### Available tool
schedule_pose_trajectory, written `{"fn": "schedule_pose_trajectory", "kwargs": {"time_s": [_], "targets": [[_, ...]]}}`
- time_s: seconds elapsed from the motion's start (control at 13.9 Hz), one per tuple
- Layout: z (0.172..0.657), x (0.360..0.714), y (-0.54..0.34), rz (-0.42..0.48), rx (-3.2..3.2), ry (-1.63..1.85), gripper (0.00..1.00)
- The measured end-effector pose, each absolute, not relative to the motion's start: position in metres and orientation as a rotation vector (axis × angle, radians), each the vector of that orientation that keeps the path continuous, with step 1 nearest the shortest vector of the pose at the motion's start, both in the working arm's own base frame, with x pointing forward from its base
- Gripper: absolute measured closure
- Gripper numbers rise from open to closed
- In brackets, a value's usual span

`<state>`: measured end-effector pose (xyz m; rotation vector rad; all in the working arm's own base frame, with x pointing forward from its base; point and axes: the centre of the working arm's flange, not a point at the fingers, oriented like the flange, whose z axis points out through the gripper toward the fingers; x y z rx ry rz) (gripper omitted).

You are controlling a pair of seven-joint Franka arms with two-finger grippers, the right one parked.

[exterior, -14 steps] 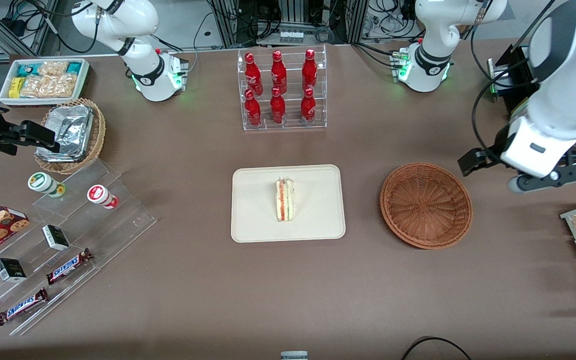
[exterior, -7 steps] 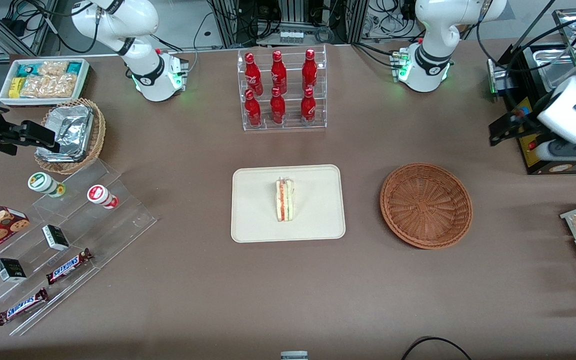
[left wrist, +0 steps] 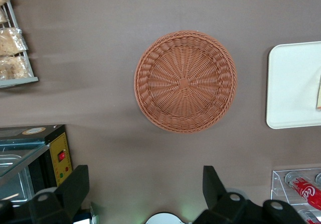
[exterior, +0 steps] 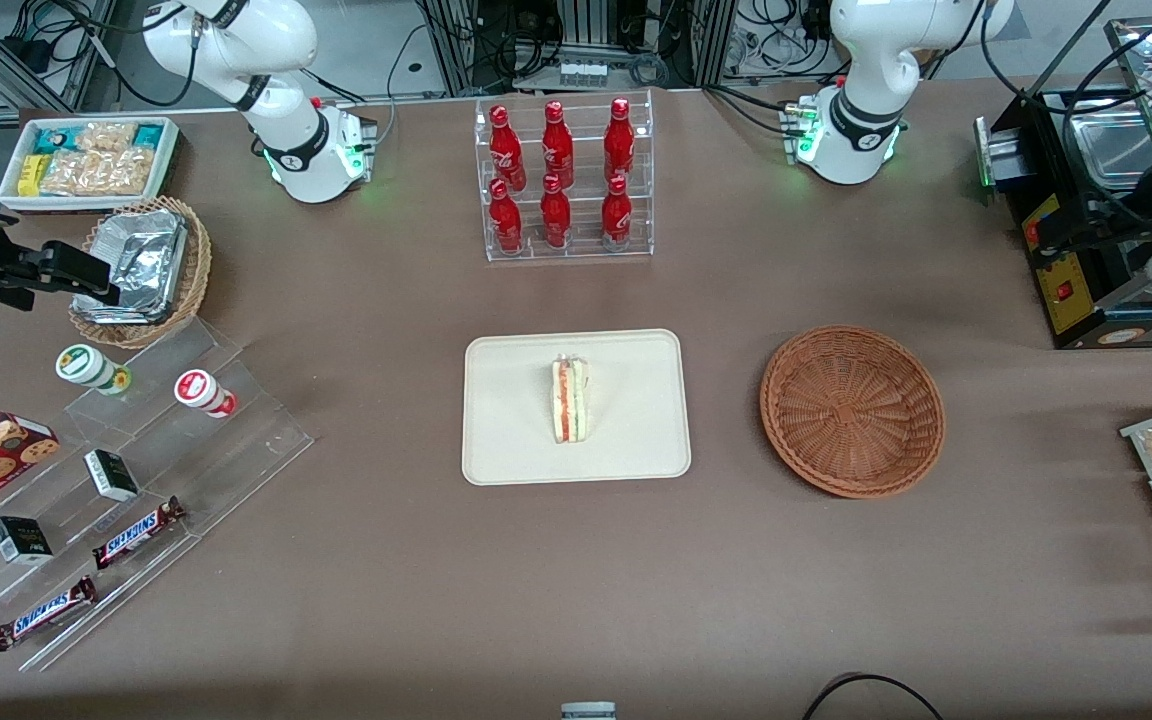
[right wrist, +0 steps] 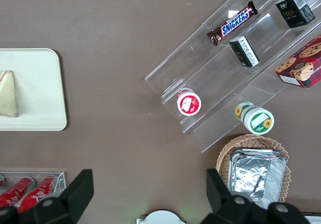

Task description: Place sandwich from basket to tray

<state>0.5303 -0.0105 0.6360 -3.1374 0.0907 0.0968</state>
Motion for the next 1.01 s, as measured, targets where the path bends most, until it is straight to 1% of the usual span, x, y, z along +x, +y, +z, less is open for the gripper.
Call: {"fn": "schedule_pose_trajectory", "kwargs": {"time_s": [0.29,0.5,0.72,0.86,1.01], "targets": [[0.627,0.533,-0.011,0.045,-3.139,0.093,0.00],[0.627,0.549,-0.018,0.021,-3.135,0.108,0.00],[0.624,0.563,-0.018,0.018,-3.135,0.106,0.00],[0.626,0.564,-0.016,0.014,-3.135,0.100,0.00],[0.629,0.561,-0.015,0.031,-3.135,0.097,0.00]]}}
